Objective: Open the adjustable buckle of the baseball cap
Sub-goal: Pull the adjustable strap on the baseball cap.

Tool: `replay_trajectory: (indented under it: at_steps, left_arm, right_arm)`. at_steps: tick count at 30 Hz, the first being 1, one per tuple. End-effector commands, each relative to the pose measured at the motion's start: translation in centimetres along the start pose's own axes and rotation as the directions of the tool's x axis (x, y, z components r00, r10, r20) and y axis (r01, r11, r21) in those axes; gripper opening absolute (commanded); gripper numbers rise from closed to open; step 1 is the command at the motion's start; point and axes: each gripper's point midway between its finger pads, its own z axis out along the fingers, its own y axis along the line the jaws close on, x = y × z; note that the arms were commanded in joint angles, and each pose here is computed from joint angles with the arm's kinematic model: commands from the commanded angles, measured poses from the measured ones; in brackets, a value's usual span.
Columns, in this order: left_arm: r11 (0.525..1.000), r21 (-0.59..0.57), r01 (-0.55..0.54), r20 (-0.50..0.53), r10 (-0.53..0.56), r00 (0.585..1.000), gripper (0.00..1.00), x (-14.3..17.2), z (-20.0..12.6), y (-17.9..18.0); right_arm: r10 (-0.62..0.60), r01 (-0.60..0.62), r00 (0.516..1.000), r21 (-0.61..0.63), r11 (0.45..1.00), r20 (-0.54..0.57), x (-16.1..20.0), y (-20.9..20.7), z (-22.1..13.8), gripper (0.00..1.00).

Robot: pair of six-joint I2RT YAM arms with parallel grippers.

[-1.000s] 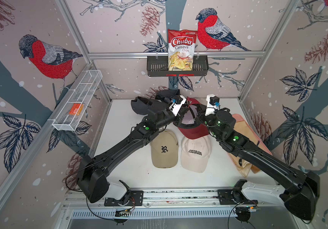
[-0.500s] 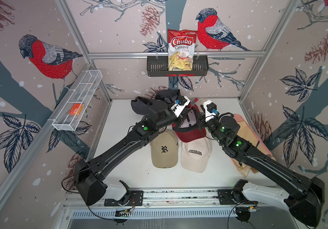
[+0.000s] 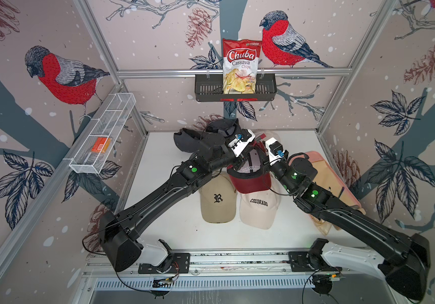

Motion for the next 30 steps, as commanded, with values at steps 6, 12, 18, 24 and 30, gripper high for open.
replay_trajectory:
  at_steps: [6,12,18,24,30]
  left_arm:
    - [1.000,0.013,-0.016,0.000,0.016,1.000,0.00,-0.4,0.1,-0.2]
    - [0.999,0.029,-0.021,0.001,0.021,1.000,0.00,-0.6,0.1,-0.4]
    - [0.999,0.048,-0.023,-0.002,0.023,1.000,0.00,-0.6,0.3,-0.8]
    - [0.999,0.044,-0.016,-0.018,0.017,1.000,0.00,0.0,0.5,-0.7]
    - [1.000,0.002,-0.010,-0.013,0.010,1.000,0.00,0.3,0.2,-0.2]
  right_arm:
    - [-0.043,0.041,0.998,0.056,0.998,0.049,-1.4,-0.6,-0.2,0.29]
    - [-0.057,0.056,0.998,0.038,0.998,0.040,-0.9,-0.1,0.1,0.29]
    - [-0.024,0.021,0.998,0.040,0.999,0.063,-1.3,-0.2,0.0,0.15]
    - [0.045,-0.052,0.995,0.069,0.996,0.092,-1.9,-0.8,0.0,0.02]
    - [0.145,-0.157,0.982,0.097,0.983,0.118,-2.3,-2.1,0.1,0.00]
